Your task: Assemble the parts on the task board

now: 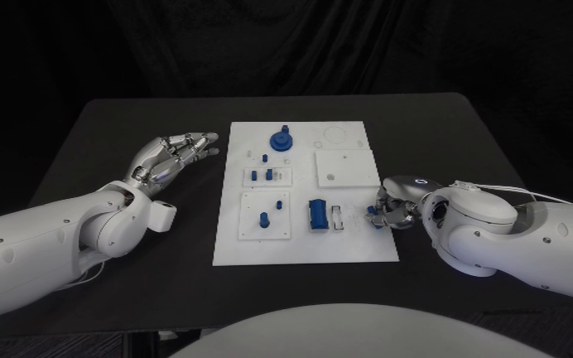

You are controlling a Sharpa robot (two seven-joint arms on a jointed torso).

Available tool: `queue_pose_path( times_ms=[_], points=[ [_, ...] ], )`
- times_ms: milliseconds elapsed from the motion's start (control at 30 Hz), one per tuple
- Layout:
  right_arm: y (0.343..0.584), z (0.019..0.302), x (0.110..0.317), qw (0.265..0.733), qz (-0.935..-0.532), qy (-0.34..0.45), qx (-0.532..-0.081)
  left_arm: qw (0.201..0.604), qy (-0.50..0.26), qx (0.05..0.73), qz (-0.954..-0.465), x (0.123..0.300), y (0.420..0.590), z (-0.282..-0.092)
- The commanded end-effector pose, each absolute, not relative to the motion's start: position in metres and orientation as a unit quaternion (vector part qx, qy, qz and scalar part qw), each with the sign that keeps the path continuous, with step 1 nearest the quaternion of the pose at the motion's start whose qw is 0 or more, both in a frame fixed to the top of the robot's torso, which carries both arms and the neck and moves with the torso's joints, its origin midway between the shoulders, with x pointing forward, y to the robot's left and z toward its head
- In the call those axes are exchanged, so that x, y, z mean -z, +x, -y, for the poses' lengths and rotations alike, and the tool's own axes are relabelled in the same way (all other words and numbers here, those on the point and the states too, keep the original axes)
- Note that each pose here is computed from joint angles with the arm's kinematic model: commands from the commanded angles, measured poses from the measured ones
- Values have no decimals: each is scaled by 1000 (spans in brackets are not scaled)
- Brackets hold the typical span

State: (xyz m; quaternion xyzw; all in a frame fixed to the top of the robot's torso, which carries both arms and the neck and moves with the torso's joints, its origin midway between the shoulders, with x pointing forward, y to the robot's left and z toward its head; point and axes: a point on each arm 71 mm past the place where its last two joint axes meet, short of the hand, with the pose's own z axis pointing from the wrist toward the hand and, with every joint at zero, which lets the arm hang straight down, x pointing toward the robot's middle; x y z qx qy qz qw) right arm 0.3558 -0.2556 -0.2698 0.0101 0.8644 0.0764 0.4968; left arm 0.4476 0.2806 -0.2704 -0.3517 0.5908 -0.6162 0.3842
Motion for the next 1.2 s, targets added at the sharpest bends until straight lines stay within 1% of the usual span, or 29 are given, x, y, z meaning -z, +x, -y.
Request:
queue_pose_path(
  times_ms=[33,167,367,667,900,1200],
  points=[
    [353,258,276,486,-865,74,-105,390,-341,638,-570,266,447,-279],
    [353,260,277,477,-863,115,-117,390,-341,638,-570,266,447,-279],
    [351,263,279,447,-860,198,-144,389,-341,638,-570,267,447,-279],
    [344,262,274,413,-846,283,-182,388,-341,638,-571,268,447,-278],
    [344,251,267,397,-842,300,-208,387,-341,638,-571,269,447,-277],
    [348,238,270,382,-850,288,-221,386,-341,639,-571,269,447,-276]
  ],
)
